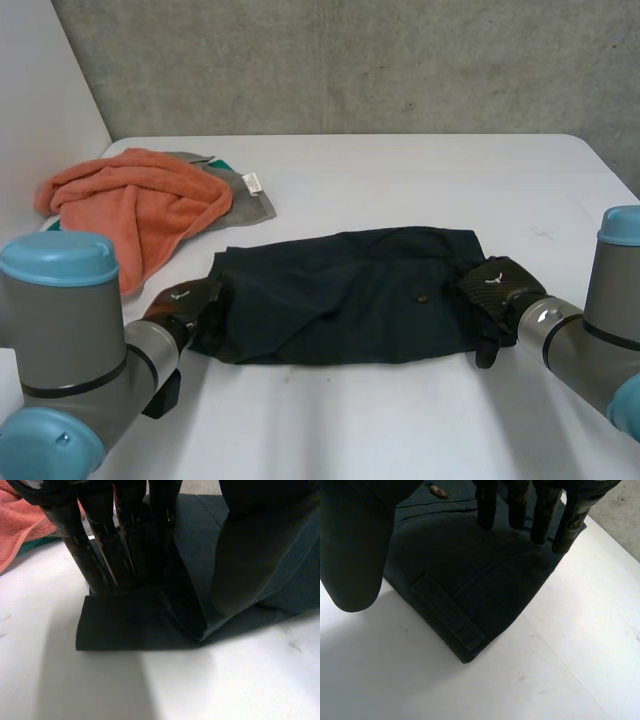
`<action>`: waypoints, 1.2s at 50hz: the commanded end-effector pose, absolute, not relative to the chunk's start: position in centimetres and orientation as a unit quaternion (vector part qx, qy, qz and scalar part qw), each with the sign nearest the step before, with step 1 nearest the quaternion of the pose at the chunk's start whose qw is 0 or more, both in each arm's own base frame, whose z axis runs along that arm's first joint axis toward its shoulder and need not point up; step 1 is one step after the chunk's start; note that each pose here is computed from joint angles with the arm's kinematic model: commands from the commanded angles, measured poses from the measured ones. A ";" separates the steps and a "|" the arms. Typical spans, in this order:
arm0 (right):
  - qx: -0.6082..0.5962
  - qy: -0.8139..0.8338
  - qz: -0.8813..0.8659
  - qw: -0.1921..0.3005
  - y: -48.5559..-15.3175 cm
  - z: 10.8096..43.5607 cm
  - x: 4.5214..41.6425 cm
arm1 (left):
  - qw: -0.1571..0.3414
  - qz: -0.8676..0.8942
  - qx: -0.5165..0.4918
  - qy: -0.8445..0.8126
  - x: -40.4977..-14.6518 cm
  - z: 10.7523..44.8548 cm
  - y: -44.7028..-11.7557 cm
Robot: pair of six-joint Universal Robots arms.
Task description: Fold the laundry.
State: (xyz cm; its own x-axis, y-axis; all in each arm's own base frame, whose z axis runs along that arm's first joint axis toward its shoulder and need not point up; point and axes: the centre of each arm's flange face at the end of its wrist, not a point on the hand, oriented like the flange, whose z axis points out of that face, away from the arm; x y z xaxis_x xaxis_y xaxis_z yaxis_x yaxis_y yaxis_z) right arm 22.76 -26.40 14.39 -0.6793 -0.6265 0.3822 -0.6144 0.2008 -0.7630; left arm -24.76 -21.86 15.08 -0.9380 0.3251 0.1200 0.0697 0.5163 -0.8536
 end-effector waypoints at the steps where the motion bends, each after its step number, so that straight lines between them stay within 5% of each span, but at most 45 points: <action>1: -0.400 0.775 -0.488 0.006 -26.4 14.3 22.7 | 0.143 0.486 -0.104 -0.856 -25.1 15.0 -22.5; 16: -0.399 0.773 -0.493 0.005 -26.6 14.4 22.7 | 0.125 0.529 -0.098 -0.834 -25.1 15.6 -24.9; 31: -0.402 0.766 -0.501 0.005 -26.7 13.8 23.1 | 0.013 0.537 -0.167 -0.827 -21.8 16.6 -26.6; 60: -0.401 0.759 -0.513 -0.015 -27.7 12.5 22.2 | 0.028 0.564 -0.166 -0.808 -22.1 18.8 -25.6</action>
